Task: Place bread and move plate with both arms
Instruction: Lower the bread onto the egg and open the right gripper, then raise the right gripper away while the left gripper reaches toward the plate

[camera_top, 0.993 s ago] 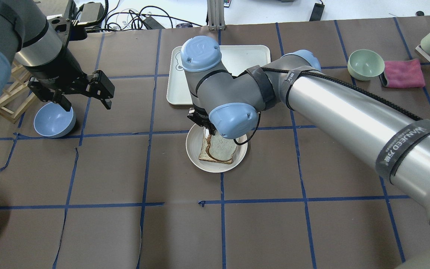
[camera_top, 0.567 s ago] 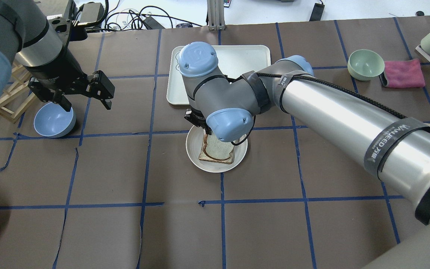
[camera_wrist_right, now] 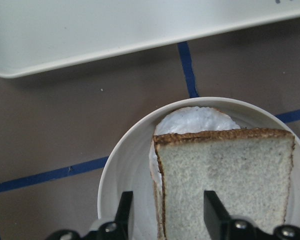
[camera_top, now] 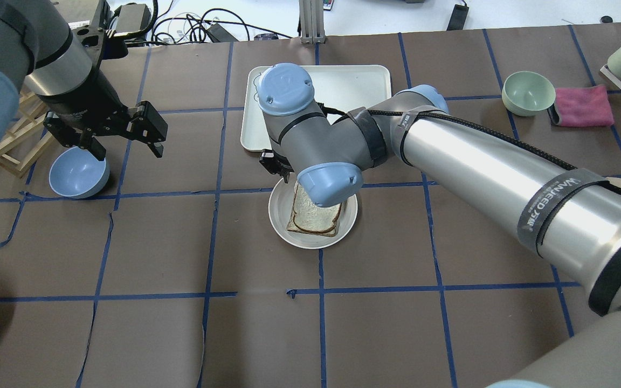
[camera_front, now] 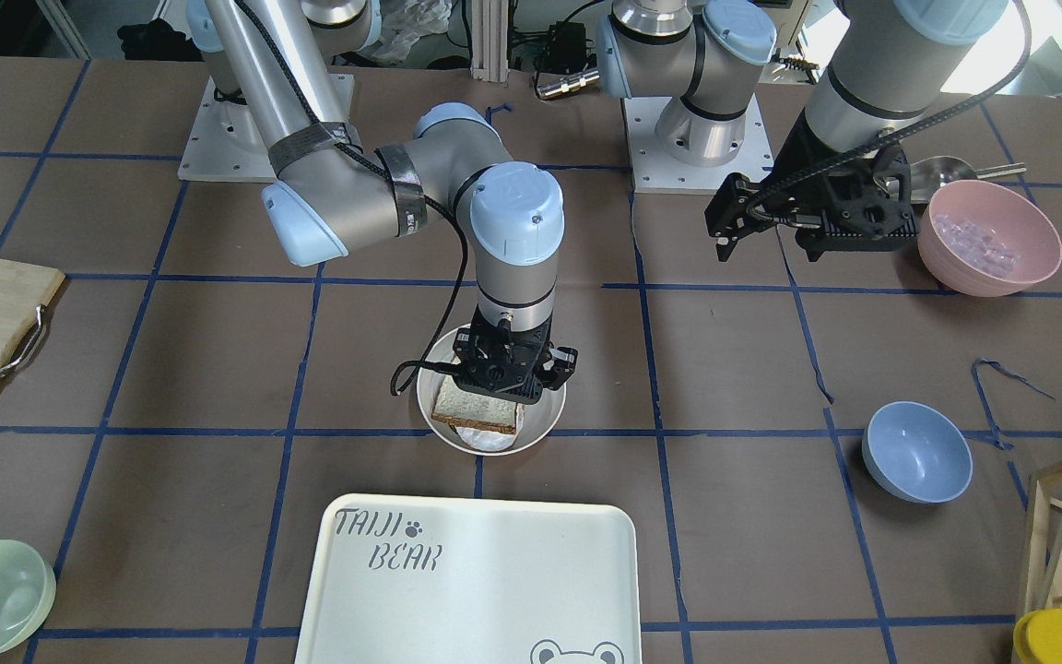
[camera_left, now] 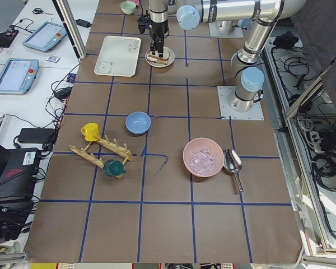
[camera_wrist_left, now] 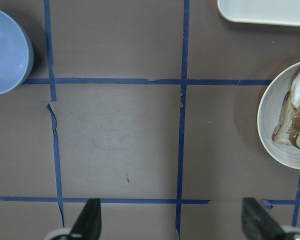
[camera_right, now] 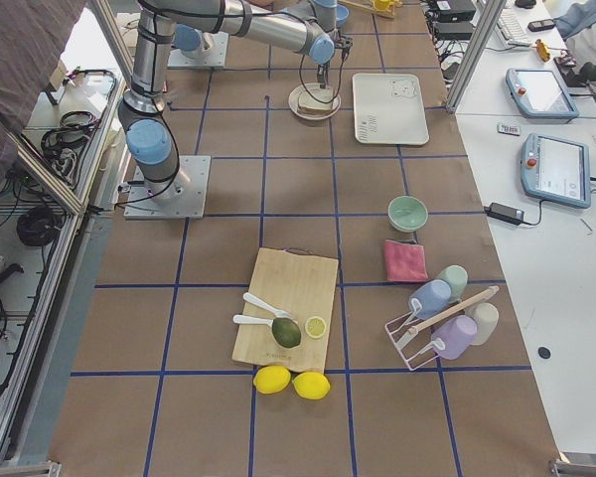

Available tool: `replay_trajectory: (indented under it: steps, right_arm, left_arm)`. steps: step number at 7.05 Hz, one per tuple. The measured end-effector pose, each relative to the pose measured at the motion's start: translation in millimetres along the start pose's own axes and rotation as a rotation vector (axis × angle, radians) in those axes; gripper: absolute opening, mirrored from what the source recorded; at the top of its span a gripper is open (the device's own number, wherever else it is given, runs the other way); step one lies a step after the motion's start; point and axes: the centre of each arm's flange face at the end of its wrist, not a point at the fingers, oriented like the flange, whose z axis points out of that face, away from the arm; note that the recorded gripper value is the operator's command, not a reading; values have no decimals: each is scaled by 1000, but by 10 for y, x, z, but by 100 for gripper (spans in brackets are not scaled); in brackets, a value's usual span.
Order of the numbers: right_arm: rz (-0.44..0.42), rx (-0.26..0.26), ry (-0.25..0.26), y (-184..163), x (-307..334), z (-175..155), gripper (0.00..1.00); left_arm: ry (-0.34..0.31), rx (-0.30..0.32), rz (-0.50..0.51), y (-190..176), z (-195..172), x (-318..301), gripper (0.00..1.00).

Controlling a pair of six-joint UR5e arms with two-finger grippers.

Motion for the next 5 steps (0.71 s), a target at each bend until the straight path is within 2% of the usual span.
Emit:
replay_trajectory:
  steps: [2,3,5]
  right_arm:
    - [-83,46,-25,-205,134,-258,100]
    - [-131,53,-16,-428,442,-516,100]
    - [-214,11,23,-869,1369,-1090,100]
  left_arm:
    - [0,-25,-15,-88,125,-37,100]
    - [6,-38,-17,-169,228,-53,100]
    - [15,-17,-27,-408,481,-18,100]
